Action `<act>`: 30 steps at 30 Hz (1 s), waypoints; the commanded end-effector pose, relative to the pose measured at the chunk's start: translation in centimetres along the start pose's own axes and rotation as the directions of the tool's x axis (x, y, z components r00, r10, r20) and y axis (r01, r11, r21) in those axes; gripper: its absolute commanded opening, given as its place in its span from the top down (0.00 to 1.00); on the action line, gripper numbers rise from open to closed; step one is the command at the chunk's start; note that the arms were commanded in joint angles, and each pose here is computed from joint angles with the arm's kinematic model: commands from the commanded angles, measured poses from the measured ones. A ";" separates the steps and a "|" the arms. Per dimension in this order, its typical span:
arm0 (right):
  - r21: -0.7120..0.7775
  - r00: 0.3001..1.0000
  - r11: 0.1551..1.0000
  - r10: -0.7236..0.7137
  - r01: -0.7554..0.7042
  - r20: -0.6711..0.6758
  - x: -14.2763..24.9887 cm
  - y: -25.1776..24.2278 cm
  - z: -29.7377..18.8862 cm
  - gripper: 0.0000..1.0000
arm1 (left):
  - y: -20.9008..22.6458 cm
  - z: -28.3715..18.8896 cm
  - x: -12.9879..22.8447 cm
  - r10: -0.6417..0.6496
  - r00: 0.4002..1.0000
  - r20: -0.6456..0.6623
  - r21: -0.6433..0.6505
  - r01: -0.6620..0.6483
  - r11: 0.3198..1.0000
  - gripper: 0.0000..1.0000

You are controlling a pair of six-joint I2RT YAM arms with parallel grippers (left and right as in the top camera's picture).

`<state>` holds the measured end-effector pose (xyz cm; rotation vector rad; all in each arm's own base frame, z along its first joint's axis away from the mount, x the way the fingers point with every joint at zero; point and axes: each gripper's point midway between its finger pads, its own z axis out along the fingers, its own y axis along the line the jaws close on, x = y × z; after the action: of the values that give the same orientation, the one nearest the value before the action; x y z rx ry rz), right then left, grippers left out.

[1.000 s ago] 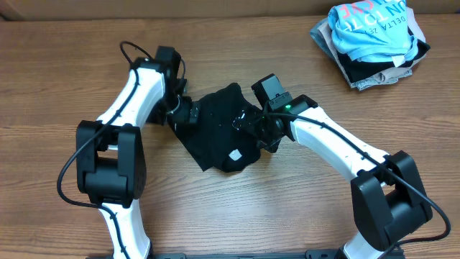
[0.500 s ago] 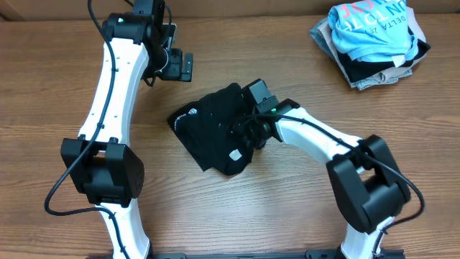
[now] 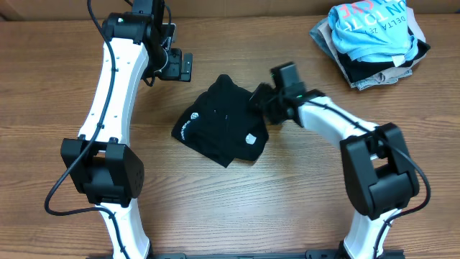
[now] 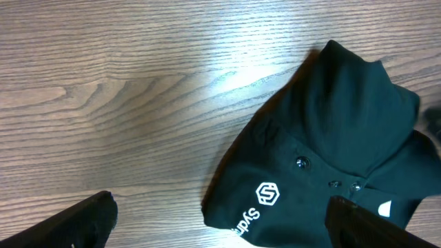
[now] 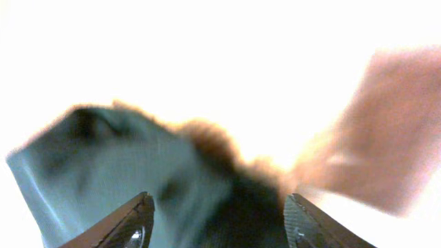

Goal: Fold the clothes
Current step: 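Release the left gripper and regrip the bundle with the right gripper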

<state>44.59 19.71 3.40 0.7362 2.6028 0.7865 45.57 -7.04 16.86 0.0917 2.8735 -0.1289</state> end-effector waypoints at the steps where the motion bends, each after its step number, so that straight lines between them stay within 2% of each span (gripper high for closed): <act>1: -0.040 0.995 0.994 -0.102 0.102 0.003 -1.6 0.4 -0.4 0.32 | 0.3 -0.5 -0.7 0.015 1.000 0.026 -0.013 -0.015 1.000 0.00; 4: -0.072 0.988 0.991 -0.117 0.110 -0.102 -1.5 0.6 -1.8 0.18 | 0.5 -0.5 -0.5 0.015 1.000 0.019 -0.027 -0.014 1.000 0.00; 6: -0.063 0.978 0.995 -0.091 0.080 -0.189 -0.7 0.0 -3.0 0.14 | 0.9 -0.5 -0.3 0.012 1.000 0.013 -0.042 -0.012 0.999 0.00; 10: -0.001 0.945 1.000 -0.022 0.023 -0.328 2.0 -1.5 -4.5 0.08 | 1.4 -0.5 -0.2 0.003 1.000 0.008 -0.050 -0.002 0.999 0.00; 14: 0.036 0.915 0.998 -0.036 0.055 -0.401 5.5 -1.2 -4.3 0.04 | 1.8 -0.6 -0.3 -0.005 1.000 0.009 -0.052 0.005 0.999 0.00; 17: 0.078 0.916 0.993 -0.051 0.089 -0.399 7.7 -0.4 -3.4 0.00 | 2.1 -0.6 -0.3 -0.011 1.000 0.008 -0.054 0.011 0.998 0.00; 25: 0.182 0.945 0.980 -0.021 0.085 -0.326 11.7 1.0 -0.8 0.00 | 2.5 -0.6 0.0 -0.009 1.000 0.000 -0.057 0.009 0.998 0.00; 30: 0.179 0.953 0.979 -0.040 0.097 -0.301 12.9 1.6 1.1 0.06 | 2.6 -0.6 -0.1 -0.003 1.000 0.000 -0.057 0.003 0.998 0.00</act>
<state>34.46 28.31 2.64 0.5397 3.0191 0.7377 45.28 -4.96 16.69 0.0503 2.8950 -0.0658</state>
